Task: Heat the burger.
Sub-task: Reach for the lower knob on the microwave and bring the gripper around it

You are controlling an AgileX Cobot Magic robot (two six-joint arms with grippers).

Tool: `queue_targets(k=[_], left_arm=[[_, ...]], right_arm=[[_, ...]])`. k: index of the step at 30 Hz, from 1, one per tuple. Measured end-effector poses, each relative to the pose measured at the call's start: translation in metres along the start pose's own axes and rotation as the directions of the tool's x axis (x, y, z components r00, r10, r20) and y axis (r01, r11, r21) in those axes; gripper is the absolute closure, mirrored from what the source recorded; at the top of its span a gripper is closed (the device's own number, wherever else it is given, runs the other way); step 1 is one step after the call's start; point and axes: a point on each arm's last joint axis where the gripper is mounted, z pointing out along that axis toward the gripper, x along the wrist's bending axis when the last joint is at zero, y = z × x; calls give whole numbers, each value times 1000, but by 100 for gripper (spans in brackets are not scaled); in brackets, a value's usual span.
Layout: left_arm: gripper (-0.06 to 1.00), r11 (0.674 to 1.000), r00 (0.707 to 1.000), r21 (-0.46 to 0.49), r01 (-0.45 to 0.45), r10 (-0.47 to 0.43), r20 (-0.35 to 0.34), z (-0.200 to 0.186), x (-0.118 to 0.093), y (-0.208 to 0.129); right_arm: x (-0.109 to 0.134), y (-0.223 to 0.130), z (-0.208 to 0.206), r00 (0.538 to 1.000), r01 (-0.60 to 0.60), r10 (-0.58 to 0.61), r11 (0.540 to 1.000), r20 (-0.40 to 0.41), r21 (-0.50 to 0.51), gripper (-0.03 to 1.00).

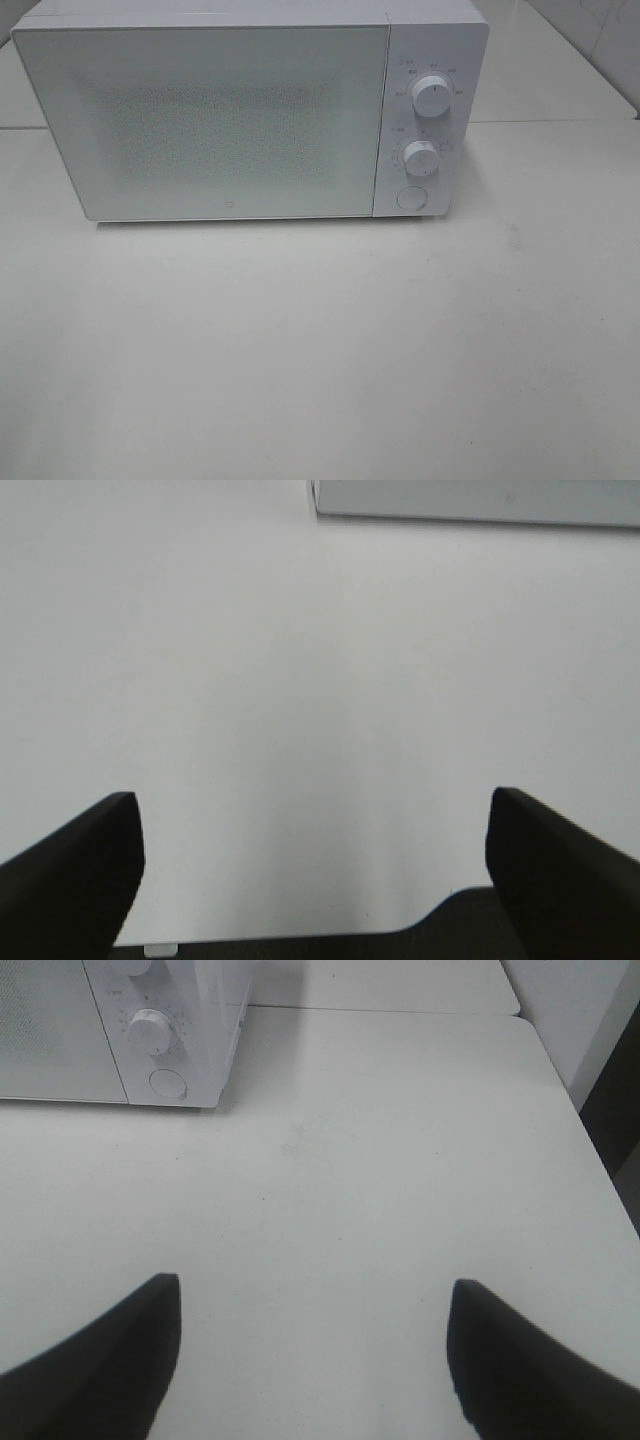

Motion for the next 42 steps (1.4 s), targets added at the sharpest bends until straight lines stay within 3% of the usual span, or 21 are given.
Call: queue_targets(k=[3,12,42], left_arm=[[10,992,1000,-129,-11,11,0,-17,-1,-12],[10,962,1000,-271,-24,24,-2,-35,-2,-27],[10,961,1000,-275,-24,25,-2,-35,-2,-27]], right_arm=[[0,0,0,1000,0,0,1000,0,0,23],[0,0,0,1000,0,0,1000,0,0,23],[0,0,0,1000,0,0,1000,-1,0,23]])
